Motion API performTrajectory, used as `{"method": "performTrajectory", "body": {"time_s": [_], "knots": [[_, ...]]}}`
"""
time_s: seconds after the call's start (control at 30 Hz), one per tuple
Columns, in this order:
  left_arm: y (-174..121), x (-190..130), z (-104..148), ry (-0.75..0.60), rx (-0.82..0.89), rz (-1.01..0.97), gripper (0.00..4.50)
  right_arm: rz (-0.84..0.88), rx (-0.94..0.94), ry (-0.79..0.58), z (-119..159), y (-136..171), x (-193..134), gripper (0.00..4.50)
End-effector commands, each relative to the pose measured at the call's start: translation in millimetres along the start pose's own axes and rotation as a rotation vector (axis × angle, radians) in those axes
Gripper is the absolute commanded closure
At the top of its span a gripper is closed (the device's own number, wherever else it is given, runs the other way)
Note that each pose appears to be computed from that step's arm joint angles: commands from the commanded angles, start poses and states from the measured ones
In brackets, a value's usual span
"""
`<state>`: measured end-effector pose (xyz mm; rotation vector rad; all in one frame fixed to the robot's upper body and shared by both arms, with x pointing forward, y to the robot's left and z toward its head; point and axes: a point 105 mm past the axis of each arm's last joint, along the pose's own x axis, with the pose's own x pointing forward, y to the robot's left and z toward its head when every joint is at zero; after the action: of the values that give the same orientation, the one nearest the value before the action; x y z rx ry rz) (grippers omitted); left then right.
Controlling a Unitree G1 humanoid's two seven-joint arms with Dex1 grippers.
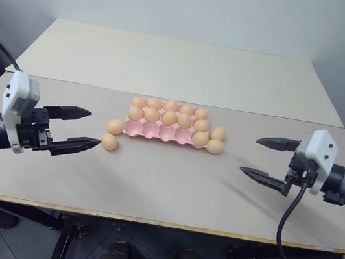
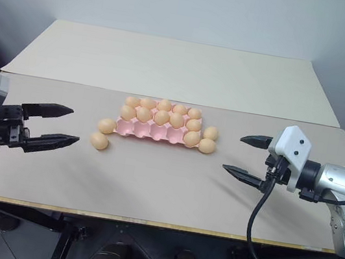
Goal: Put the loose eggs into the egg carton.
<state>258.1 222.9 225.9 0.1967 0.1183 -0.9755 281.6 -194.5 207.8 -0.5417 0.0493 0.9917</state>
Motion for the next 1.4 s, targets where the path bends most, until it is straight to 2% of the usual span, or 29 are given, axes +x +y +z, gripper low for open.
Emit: {"method": "performTrajectory", "body": {"time_s": [0.03, 0.2, 0.4, 0.67, 0.8, 1.13, 1.23, 1.4], "knots": [[4, -3, 20, -0.061, -0.002, 0.017, 0.01, -0.013, -0.059, -0.033, 13, -2, -6, 0.0], [7, -3, 29, -0.085, -0.006, 0.033, 0.01, -0.012, -0.061, -0.031, 14, -3, -7, 0.0], [5, -3, 21, -0.031, 0.044, 0.032, 0.01, -0.016, -0.069, -0.017, 14, -7, -9, 0.0], [4, -5, 13, -0.006, 0.048, 0.026, 0.01, -0.077, -0.049, 0.033, 11, -26, -15, 0.0], [5, -2, 17, -0.011, 0.054, -0.003, 0.01, -0.093, -0.031, 0.02, 10, -35, -1, 0.0], [4, 8, 20, -0.008, 0.077, -0.065, 0.01, -0.178, -0.011, 0.061, -5, -78, 64, 0.0], [2, 8, 20, -0.009, 0.081, -0.066, 0.01, -0.133, -0.02, 0.056, -3, -76, 67, 0.0], [-1, 3, 16, 0.001, 0.075, -0.063, 0.01, 0.012, -0.029, 0.045, -5, -51, 66, 0.0]]}}
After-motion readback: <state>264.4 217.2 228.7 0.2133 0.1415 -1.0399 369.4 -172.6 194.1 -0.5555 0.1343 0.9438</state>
